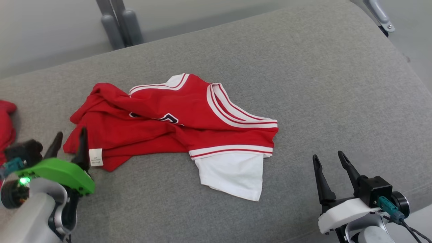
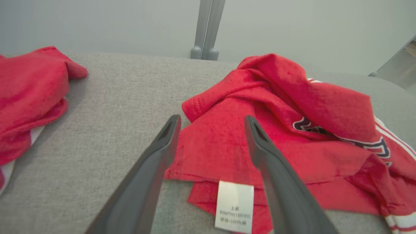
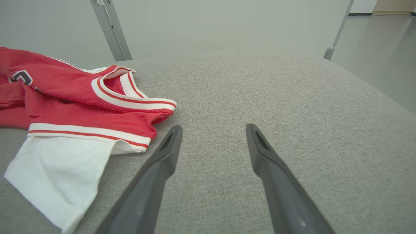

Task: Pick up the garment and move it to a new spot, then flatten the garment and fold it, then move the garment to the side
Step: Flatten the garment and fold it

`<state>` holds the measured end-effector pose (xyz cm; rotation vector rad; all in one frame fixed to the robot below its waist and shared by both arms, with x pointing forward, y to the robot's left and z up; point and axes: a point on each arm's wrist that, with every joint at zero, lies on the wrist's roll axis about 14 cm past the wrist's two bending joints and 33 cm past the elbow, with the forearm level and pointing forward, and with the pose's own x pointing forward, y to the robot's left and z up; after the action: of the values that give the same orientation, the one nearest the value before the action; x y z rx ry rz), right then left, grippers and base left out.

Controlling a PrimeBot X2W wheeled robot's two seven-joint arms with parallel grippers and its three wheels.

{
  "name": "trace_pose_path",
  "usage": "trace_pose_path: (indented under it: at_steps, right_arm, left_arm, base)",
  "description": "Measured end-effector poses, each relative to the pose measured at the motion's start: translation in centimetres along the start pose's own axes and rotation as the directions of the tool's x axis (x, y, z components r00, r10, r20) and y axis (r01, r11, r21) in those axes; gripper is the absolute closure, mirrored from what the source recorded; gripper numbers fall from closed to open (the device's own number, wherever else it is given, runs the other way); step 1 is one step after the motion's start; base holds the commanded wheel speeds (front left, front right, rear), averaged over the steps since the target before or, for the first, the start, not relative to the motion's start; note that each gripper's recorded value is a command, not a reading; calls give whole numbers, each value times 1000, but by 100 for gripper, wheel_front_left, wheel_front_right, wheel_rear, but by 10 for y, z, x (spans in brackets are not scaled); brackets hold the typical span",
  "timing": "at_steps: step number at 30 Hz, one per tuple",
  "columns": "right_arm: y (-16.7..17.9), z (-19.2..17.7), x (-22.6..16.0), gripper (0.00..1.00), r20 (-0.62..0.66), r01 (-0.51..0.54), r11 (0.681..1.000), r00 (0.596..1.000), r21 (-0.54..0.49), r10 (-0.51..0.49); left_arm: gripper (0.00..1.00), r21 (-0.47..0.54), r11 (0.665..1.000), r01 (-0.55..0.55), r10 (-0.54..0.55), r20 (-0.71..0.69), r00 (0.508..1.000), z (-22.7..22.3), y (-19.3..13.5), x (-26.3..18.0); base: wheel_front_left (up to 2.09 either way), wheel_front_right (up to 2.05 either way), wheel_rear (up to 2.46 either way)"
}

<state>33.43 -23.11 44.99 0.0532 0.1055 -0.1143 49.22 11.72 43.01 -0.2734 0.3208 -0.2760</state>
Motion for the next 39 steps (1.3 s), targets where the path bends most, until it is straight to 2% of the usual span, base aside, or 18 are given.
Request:
trace_pose_path:
  at_steps: [5, 11, 20, 31, 32, 33, 34, 39]
  right_arm:
    - [18, 0, 9, 0, 2, -60, 998, 998, -8, 60]
    - [30, 2, 26, 0, 7, -100, 995, 995, -28, 100]
    - [26, -8, 28, 0, -29, -87, 996, 996, -33, 86]
    - [20, -11, 28, 0, -38, -67, 997, 997, -32, 66]
    - [19, -11, 28, 0, -38, -67, 997, 997, -32, 65]
    - [19, -11, 28, 0, -38, -66, 997, 997, -34, 65]
    - [19, -11, 28, 0, -37, -65, 997, 997, -34, 64]
    - [18, -9, 29, 0, -31, -64, 997, 998, -35, 63]
  left_arm:
    - [0, -55, 997, -52, 49, -58, 997, -20, 15, -27]
    - [0, -112, 990, -90, 77, -108, 991, -30, 24, -22]
    - [0, -89, 991, -97, 77, -210, 975, -54, 31, -5]
    - [0, -68, 993, -97, 80, -225, 971, -57, 40, 8]
    - [45, -67, 993, -98, 80, -230, 970, -58, 41, 8]
    - [80, -64, 993, -95, 78, -233, 969, -59, 41, 8]
    - [100, -63, 993, -95, 78, -235, 969, -59, 41, 8]
    - [100, -64, 997, -47, 30, -251, 967, -65, 32, 6]
  base:
    - [0, 0, 0]
    - [0, 0, 0]
    - [0, 0, 0]
    - [0, 0, 0]
    - [0, 0, 0]
    - [0, 0, 0]
    - [0, 0, 0]
    - [0, 0, 0]
